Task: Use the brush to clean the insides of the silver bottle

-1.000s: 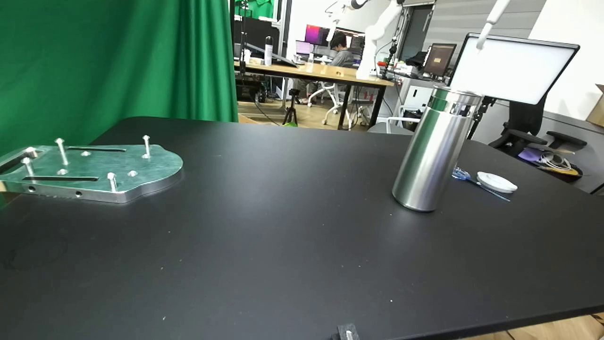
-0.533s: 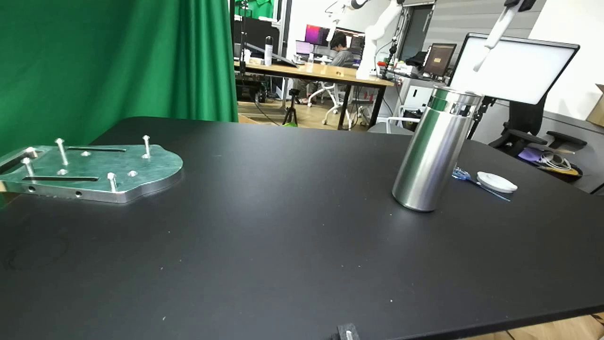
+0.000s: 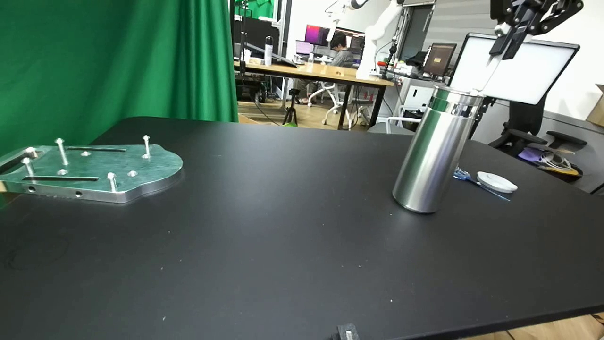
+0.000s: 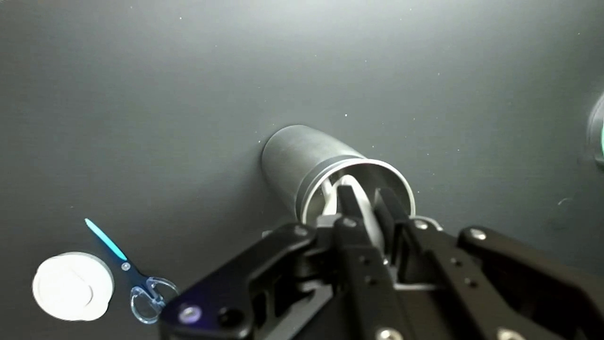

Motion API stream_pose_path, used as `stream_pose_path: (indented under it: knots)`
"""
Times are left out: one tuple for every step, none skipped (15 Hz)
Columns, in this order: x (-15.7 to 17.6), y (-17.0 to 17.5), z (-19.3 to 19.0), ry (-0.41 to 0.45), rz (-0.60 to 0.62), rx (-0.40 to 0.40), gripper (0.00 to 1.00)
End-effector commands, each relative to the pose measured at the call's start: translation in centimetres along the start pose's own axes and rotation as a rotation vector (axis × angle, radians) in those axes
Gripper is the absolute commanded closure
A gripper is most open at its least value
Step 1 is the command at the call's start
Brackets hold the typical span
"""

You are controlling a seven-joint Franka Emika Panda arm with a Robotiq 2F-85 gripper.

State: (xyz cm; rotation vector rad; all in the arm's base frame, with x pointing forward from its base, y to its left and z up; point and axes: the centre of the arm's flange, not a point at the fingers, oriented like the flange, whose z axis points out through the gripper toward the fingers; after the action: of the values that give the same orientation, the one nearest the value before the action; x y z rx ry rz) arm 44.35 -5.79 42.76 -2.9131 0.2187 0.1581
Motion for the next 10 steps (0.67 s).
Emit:
stream_pose_path:
  knots:
    - [1.2,0.1,0.5,-0.02,-0.01,0.007,0.96]
    - [1.2,0.1,0.5,-0.022,-0.012,0.008,0.96]
    - [1.1,-0.1,0.2,-0.017,-0.013,0.006,0.96]
    - [1.0,-0.3,-0.3,-0.009,-0.015,0.004,0.96]
    - [0.8,-0.7,-1.1,0.002,-0.017,0.006,0.96]
    - [0.7,-1.0,-1.8,0.011,-0.02,0.002,0.96]
    - [0.3,-1.6,-2.8,0.022,-0.027,-0.005,0.96]
    - [0.1,-2.1,-3.7,0.032,-0.035,-0.007,0.96]
    - [-0.2,-2.6,-4.7,0.042,-0.04,-0.01,0.96]
    - [-0.5,-3.0,-5.6,0.05,-0.048,-0.009,0.96]
